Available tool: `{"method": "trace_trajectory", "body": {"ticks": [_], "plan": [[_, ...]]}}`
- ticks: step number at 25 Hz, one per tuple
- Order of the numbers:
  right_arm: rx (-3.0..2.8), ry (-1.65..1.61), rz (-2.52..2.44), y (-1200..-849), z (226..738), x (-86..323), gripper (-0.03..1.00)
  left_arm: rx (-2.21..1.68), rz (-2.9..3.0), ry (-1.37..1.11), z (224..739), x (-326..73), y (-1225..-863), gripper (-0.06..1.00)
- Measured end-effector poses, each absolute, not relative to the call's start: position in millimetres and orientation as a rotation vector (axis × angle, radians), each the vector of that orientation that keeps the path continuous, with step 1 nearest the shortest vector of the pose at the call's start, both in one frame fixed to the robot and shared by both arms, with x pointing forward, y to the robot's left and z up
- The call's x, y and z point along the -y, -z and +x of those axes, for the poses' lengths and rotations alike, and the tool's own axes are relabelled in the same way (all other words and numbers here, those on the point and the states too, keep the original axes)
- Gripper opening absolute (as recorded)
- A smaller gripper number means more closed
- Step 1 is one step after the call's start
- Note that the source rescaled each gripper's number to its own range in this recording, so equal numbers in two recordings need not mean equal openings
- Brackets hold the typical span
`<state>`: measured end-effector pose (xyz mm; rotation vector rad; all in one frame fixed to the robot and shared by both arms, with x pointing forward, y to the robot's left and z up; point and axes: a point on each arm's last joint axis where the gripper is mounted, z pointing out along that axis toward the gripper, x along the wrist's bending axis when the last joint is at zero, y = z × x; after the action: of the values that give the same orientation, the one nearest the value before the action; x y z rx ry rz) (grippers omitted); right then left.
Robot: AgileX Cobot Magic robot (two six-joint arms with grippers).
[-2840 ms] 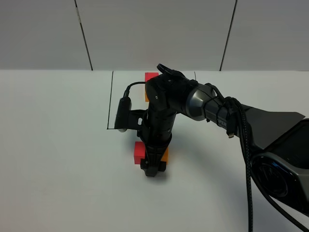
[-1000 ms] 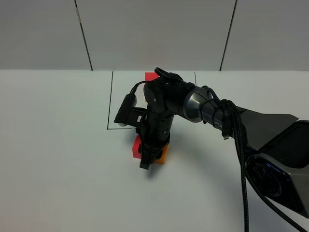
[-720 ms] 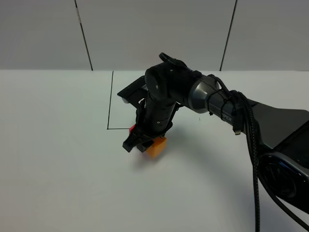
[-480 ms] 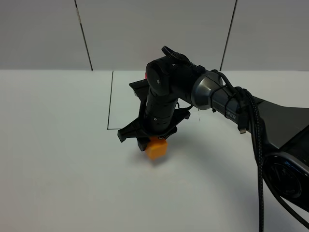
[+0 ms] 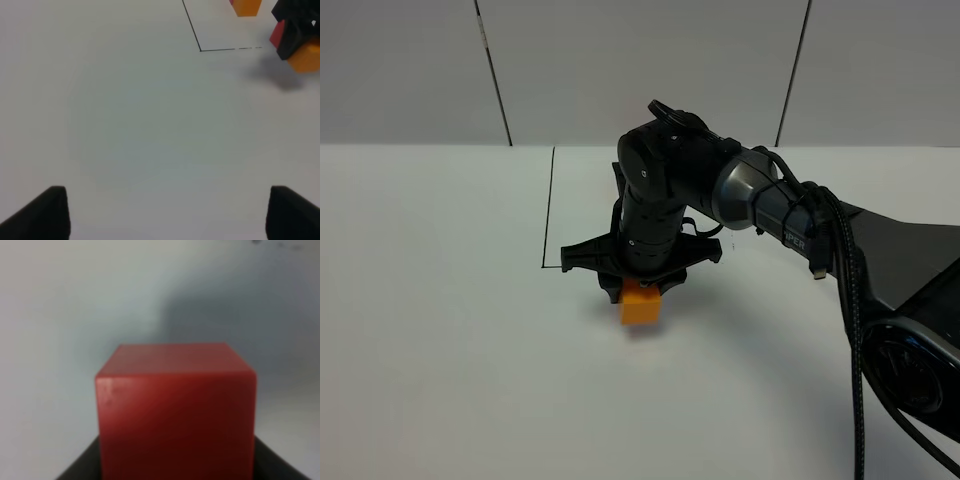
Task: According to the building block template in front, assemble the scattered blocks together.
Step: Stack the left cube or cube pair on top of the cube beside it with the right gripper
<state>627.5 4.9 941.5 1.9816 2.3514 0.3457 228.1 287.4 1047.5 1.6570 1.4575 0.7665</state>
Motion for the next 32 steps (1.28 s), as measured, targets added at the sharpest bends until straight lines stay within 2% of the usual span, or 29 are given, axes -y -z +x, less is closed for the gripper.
{"method": "trace_trajectory", "body": {"ticks": [9,32], "plan": [[-2.268,-0.231,2.105,-914.1,627.8,-4.2,0.0,-1.457,1.657,-0.767,228.1,-287.4,-1047.5,0.68],[-2.239,-0.199,2.089,-889.6,629.9,-6.9,0.0,-1.457,1.657,-0.767,228.1,-287.4,-1047.5,0.68]]}}
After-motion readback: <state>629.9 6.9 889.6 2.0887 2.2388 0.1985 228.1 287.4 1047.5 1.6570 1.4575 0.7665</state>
